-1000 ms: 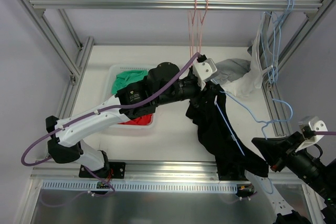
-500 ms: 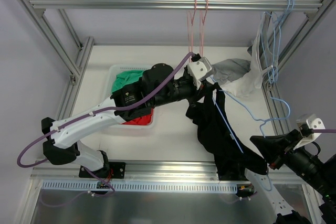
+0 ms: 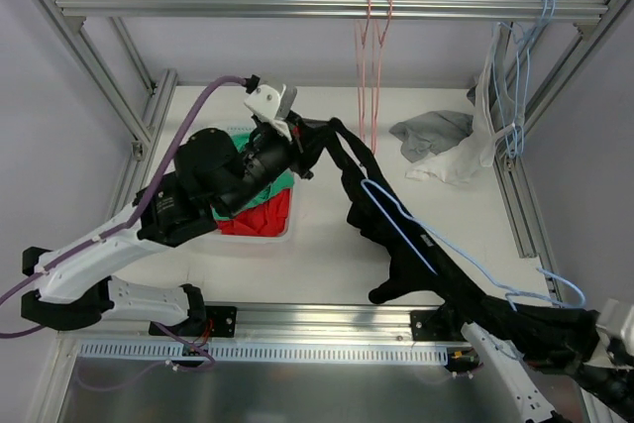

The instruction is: Remove the tank top from the hanger

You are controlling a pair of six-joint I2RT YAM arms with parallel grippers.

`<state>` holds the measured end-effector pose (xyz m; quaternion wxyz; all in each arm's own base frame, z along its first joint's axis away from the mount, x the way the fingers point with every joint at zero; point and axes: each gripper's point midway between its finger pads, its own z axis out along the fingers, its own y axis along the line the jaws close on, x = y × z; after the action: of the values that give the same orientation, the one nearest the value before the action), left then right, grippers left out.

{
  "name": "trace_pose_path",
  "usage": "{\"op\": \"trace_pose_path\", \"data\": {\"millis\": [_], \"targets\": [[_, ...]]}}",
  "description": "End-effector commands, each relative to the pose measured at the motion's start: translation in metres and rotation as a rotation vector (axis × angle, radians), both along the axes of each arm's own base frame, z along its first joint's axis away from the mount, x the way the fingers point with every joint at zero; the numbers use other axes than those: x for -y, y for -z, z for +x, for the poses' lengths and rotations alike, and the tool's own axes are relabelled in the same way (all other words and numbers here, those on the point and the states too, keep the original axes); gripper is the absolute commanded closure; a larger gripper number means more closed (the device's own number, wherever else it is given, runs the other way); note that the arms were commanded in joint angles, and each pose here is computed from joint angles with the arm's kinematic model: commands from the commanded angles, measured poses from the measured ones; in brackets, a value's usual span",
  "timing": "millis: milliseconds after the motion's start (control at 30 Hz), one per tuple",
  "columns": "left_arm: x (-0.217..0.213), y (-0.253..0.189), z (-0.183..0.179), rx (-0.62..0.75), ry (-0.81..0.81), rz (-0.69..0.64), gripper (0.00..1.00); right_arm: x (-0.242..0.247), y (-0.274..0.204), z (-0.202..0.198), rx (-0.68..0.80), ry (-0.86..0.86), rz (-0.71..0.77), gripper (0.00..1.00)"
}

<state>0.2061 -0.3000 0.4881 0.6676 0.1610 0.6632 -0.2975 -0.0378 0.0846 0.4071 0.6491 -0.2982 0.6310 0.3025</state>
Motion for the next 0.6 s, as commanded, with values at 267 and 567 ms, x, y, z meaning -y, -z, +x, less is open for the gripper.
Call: {"op": "trace_pose_path", "data": {"millis": [267, 567], "targets": [[0.061, 0.142, -0.185, -0.05, 1.155, 0.059, 1.0, 0.031, -0.167, 0.066, 0.627, 0.152, 0.793, 1.0], [0.077, 0.284, -0.079, -0.481, 0.465, 0.186, 1.0, 0.05, -0.075, 0.159, 0.143, 0.587, 0.336, 1.0]]}}
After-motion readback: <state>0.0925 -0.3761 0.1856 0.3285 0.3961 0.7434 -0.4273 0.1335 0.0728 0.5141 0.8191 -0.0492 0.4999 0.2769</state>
